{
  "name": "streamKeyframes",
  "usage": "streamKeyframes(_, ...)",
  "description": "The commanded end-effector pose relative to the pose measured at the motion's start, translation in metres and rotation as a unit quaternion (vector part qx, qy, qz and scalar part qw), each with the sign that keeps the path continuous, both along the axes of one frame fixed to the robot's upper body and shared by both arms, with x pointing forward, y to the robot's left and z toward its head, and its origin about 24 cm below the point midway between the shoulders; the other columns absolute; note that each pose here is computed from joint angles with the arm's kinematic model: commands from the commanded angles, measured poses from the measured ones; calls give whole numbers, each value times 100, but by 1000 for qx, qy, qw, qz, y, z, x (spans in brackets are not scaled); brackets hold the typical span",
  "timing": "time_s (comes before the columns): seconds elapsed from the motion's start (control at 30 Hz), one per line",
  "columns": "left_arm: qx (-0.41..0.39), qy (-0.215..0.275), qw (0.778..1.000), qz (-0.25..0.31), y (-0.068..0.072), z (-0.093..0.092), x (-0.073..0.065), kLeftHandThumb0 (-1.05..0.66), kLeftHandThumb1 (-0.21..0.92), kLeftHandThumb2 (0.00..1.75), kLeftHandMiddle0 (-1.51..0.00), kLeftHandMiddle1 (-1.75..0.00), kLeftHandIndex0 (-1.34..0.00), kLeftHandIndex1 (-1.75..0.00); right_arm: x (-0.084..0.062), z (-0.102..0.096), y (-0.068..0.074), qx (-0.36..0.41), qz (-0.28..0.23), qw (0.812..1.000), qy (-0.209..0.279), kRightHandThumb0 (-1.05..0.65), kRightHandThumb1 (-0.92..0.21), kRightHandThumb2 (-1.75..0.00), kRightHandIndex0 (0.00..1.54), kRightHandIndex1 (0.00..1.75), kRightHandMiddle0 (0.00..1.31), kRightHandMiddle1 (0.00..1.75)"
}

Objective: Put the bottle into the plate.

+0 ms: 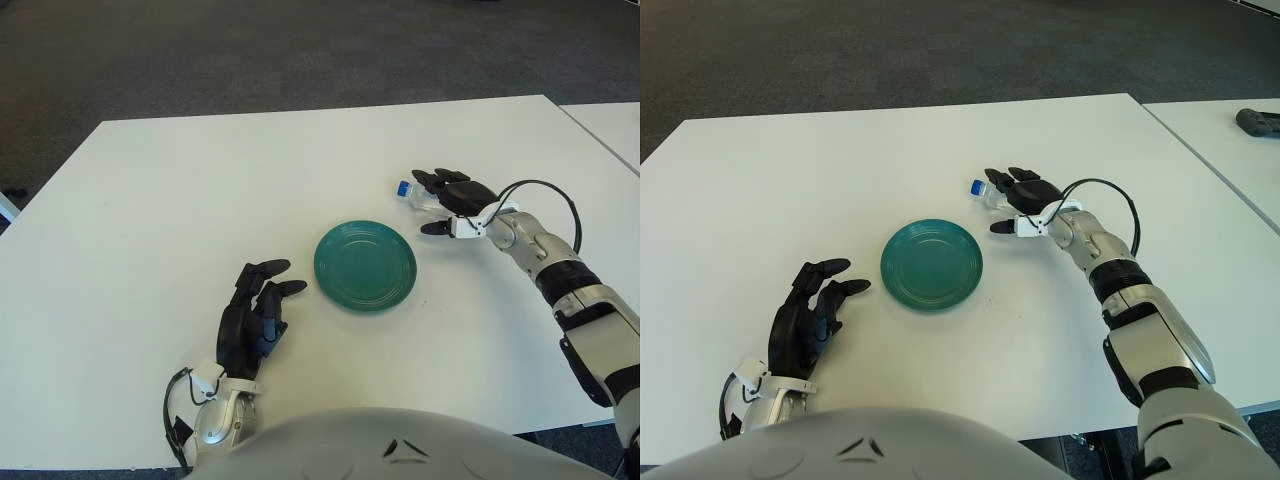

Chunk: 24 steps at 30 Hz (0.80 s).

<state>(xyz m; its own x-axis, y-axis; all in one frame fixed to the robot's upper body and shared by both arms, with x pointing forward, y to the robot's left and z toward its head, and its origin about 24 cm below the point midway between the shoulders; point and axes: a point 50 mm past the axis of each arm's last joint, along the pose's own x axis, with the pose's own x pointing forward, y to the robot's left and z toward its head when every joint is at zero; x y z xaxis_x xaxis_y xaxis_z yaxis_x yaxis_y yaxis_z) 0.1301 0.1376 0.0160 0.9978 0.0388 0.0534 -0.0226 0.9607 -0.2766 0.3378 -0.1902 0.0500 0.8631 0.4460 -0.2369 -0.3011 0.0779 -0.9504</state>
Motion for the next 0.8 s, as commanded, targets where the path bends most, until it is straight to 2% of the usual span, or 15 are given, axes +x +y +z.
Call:
streamKeyframes(0.0, -6, -5, 1000, 5, 0, 4, -1, -86, 92, 62, -58, -106, -27, -117, -3, -5, 3, 6, 7, 1000, 10, -105, -92, -48, 14, 2, 5, 23)
streamKeyframes(0.03, -7, -4, 1000, 5, 0, 4, -1, -86, 92, 62, -58, -106, -27, -117, -4, -5, 3, 9, 7, 1000, 9, -105, -92, -45, 19, 3, 3, 38)
streamKeyframes(0.07, -7, -5, 1000, 4, 0, 4, -1, -86, 92, 62, -58, -106, -27, -117, -4, -6, 3, 18, 5, 1000, 5, -105, -92, -44, 21, 4, 3, 44)
streamKeyframes(0.1, -7, -5, 1000, 4, -1, 4, -1, -86, 92, 62, -59, -106, -28, -117, -4, -6, 2, 25, 4, 1000, 2, -103, -92, -40, 30, 8, 2, 70)
streamKeyframes(0.13, -8, -5, 1000, 3, -1, 4, -2, -87, 92, 62, -59, -105, -28, -117, -5, -7, 2, 35, 1, 999, -6, -102, -92, -37, 36, 11, 1, 87)
streamKeyframes(0.17, -10, -4, 1000, 3, -1, 4, -2, -87, 92, 62, -59, -105, -28, -117, -5, -7, 2, 41, -2, 999, -11, -100, -92, -34, 36, 30, 1, 100)
streamKeyframes(0.2, -12, -4, 1000, 3, -1, 4, -2, -87, 92, 62, -59, -105, -28, -117, -6, -9, 1, 49, -6, 999, -18, -97, -92, -30, 32, 65, 1, 121)
streamKeyframes(0.23, -14, -4, 1000, 2, -1, 5, -3, -87, 92, 62, -59, -104, -28, -117, -6, -12, 1, 56, -10, 998, -24, -91, -92, -26, 36, 104, 5, 140)
streamKeyframes(0.3, -16, -4, 1000, 2, -1, 5, -3, -87, 92, 61, -60, -104, -28, -117, -6, -15, 1, 63, -14, 997, -30, -84, -92, -21, 49, 138, 20, 157)
streamKeyframes(0.33, -17, -5, 1000, 2, -1, 5, -4, -87, 92, 61, -60, -103, -28, -117, -7, -15, 1, 69, -13, 997, -36, -81, -92, -19, 54, 151, 25, 163)
streamKeyframes(0.47, -18, -13, 1000, 0, -2, 6, -5, -86, 92, 61, -61, -103, -30, -117, -9, -15, 1, 88, -6, 994, -64, -75, -92, -15, 74, 170, 50, 172)
streamKeyframes(0.67, -18, -19, 1000, -3, -2, 8, -7, -85, 92, 62, -64, -104, -32, -118, -16, -16, 4, 103, 17, 989, -108, -70, -92, -17, 93, 174, 73, 174)
streamKeyframes(0.77, -13, -21, 1000, -4, -2, 8, -8, -85, 92, 63, -65, -104, -33, -118, -18, -15, 5, 108, 25, 986, -121, -68, -92, -18, 97, 174, 78, 175)
